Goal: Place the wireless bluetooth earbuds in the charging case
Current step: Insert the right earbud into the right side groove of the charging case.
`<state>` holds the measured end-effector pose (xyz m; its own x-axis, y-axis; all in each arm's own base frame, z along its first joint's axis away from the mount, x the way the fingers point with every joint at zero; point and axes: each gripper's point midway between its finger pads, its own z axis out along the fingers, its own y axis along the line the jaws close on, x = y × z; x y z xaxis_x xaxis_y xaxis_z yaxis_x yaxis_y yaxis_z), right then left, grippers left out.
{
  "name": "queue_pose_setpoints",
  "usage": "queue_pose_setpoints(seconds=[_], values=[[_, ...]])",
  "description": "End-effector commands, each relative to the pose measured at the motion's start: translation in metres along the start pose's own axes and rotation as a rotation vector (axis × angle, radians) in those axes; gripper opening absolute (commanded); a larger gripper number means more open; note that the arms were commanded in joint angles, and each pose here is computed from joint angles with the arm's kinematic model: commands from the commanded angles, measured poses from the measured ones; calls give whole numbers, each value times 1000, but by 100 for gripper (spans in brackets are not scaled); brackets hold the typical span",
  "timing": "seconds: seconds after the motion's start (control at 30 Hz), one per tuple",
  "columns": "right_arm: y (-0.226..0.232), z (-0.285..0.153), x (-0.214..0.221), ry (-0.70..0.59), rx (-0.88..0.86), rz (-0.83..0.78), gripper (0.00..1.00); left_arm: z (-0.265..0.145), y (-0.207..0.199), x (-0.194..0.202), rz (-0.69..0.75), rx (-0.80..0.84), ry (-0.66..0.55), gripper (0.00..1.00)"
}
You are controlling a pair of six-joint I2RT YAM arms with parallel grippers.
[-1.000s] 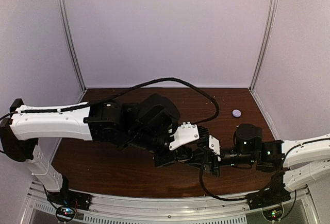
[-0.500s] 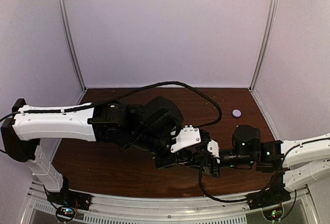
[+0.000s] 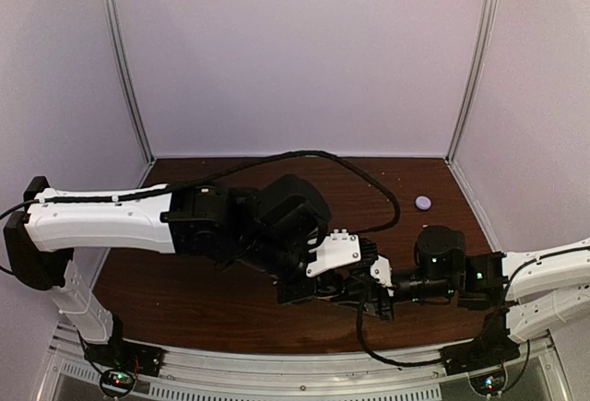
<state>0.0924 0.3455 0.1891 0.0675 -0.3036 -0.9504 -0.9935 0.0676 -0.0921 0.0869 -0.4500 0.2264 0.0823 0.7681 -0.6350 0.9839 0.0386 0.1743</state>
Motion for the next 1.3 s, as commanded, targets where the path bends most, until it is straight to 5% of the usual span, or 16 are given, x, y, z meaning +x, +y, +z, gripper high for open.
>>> queue_pose_setpoints(seconds=[0.0,1.27], values=[[1,-6,-50,-151,-4,-57,0,8,7,-17,0,-54,-39,1],[6,-5,-42,-219,-19,-21,0,2,28,-23,55,-165,1,14]])
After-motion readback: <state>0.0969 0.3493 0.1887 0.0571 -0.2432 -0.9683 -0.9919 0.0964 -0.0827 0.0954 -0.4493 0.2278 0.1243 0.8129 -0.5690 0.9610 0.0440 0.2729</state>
